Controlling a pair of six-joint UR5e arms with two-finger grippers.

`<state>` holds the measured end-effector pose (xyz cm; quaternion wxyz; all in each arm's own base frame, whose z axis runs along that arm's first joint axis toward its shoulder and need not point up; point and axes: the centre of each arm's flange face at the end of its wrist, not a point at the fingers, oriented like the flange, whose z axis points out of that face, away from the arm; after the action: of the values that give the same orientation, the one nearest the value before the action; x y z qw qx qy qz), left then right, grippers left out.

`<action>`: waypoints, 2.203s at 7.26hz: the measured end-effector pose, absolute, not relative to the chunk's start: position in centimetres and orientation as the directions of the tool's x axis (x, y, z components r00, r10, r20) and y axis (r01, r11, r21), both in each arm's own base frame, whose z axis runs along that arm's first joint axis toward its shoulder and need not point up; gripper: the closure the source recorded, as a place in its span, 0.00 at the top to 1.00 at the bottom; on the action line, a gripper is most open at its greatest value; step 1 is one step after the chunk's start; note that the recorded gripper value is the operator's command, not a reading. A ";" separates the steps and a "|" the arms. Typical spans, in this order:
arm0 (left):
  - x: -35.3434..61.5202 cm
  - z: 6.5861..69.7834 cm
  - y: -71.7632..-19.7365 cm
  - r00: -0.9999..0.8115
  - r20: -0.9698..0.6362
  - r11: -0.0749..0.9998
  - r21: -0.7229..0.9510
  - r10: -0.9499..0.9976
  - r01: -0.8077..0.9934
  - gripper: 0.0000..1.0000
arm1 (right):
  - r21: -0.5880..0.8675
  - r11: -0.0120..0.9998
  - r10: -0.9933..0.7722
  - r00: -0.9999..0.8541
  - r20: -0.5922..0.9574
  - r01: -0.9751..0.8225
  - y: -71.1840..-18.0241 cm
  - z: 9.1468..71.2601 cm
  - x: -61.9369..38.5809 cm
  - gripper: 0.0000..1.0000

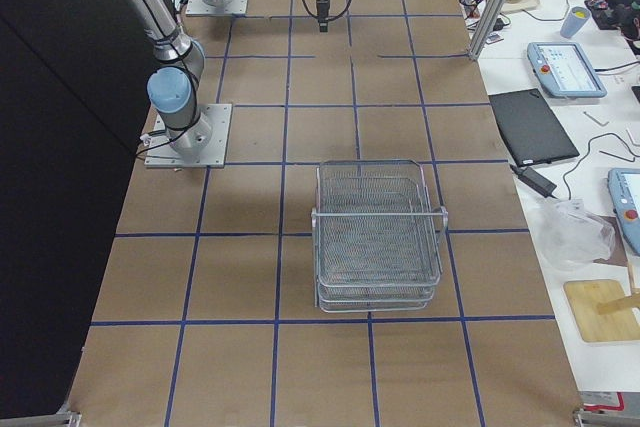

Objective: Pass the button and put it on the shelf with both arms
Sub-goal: 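Move the left gripper toward the blue tray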

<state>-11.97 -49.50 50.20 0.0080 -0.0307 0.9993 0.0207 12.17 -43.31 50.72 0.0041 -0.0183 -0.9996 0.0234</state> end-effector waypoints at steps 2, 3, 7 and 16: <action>-12.0 50.3 -49.4 -0.998 -0.017 0.997 0.040 -0.061 -0.061 1.00 | -0.050 0.998 0.036 -0.999 0.006 0.036 -43.3 50.8 12.2 1.00; -12.0 50.4 -49.3 -0.998 -0.016 0.997 0.038 -0.060 -0.061 1.00 | -0.050 0.998 0.036 -0.999 0.007 0.036 -43.3 50.8 12.2 1.00; -11.6 50.2 -49.5 -0.999 -0.015 0.998 0.038 -0.040 -0.040 1.00 | -0.046 0.998 0.033 -0.999 0.010 0.033 -43.4 50.7 12.2 1.00; -2.4 46.6 -51.0 -0.959 0.029 0.956 0.085 0.280 0.282 0.99 | -0.051 0.998 0.037 -0.999 0.006 0.037 -43.4 50.8 12.2 1.00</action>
<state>-2.36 -51.02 46.64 -0.0084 0.1422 0.9888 0.0442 12.15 -43.36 50.77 0.0036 -0.0187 -0.9995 0.0256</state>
